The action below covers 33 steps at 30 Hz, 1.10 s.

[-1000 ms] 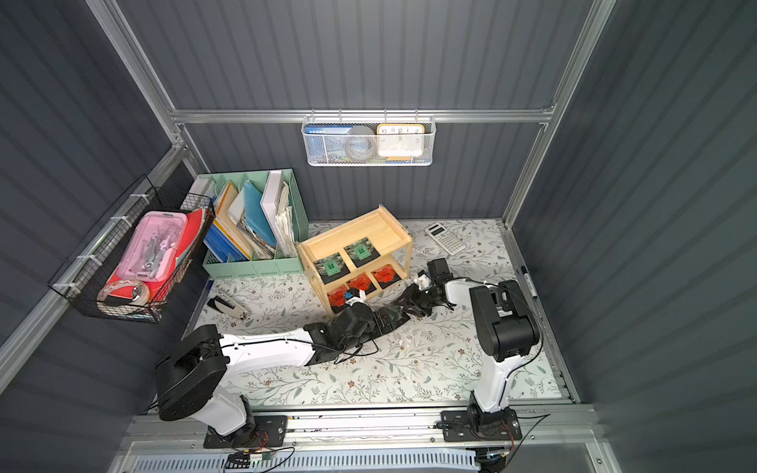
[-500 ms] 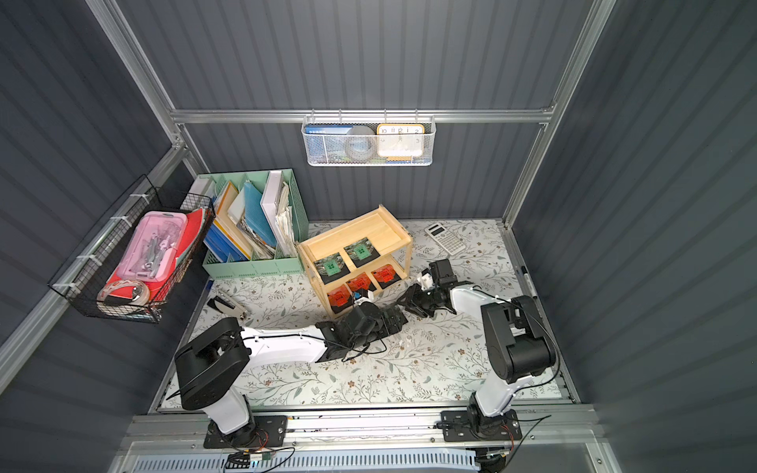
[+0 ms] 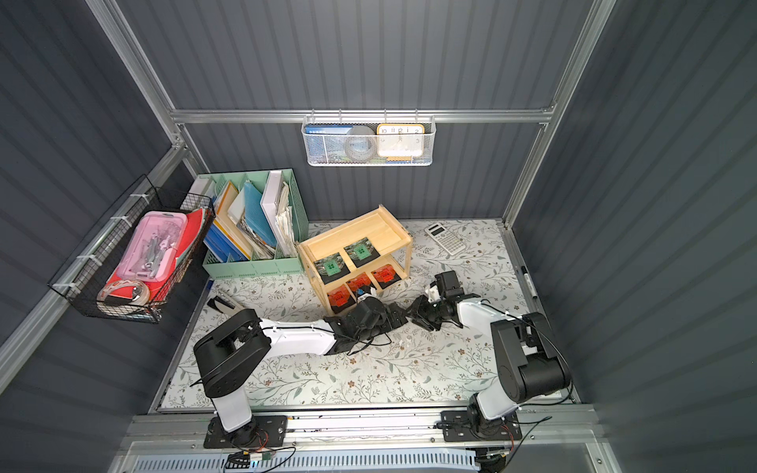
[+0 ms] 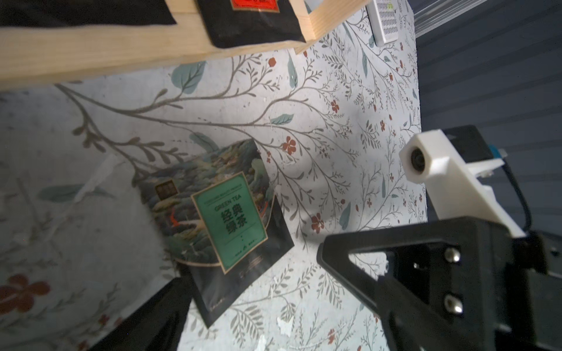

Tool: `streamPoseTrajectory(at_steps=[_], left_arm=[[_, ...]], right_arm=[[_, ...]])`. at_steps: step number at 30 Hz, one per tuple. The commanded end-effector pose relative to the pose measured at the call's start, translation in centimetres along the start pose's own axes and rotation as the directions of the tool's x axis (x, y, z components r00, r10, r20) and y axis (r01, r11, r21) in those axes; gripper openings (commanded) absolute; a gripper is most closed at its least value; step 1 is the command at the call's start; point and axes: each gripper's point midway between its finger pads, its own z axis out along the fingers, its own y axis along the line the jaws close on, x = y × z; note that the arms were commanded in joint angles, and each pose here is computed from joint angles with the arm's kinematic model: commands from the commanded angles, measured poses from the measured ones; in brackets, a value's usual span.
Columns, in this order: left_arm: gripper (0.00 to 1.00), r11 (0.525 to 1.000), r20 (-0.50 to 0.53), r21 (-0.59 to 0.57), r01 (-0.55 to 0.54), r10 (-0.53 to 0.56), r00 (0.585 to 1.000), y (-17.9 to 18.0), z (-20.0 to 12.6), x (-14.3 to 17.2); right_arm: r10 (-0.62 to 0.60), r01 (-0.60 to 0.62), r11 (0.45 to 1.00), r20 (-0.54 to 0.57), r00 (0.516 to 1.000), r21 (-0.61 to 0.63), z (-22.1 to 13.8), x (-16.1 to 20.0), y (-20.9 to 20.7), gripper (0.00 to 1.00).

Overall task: Place the tea bags on the shelf by color
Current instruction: Pick up the tea bag from the center of the board.

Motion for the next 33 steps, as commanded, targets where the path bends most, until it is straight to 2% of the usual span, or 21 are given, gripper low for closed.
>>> streamPoseTrajectory(at_steps=[1, 11, 33], left_arm=[[1.0, 0.999, 0.006, 0.022, -0.026, 0.026, 1.0, -0.8, 0.7, -0.8], [1.0, 1.0, -0.009, 0.013, -0.028, 0.029, 1.0, -0.4, 2.0, -1.3], [1.0, 0.998, -0.063, -0.057, 0.008, -0.011, 0.998, 1.8, 3.0, -0.1]], right_arm=[[0.029, -0.029, 1.0, 0.005, 1.0, -0.003, 0.0, 0.1, -0.3, 0.46], [0.056, -0.056, 0.998, 0.003, 0.998, -0.011, 0.1, 0.2, -0.7, 0.45], [0.097, -0.097, 0.994, -0.005, 0.995, -0.05, 1.2, -0.2, -0.9, 0.44]])
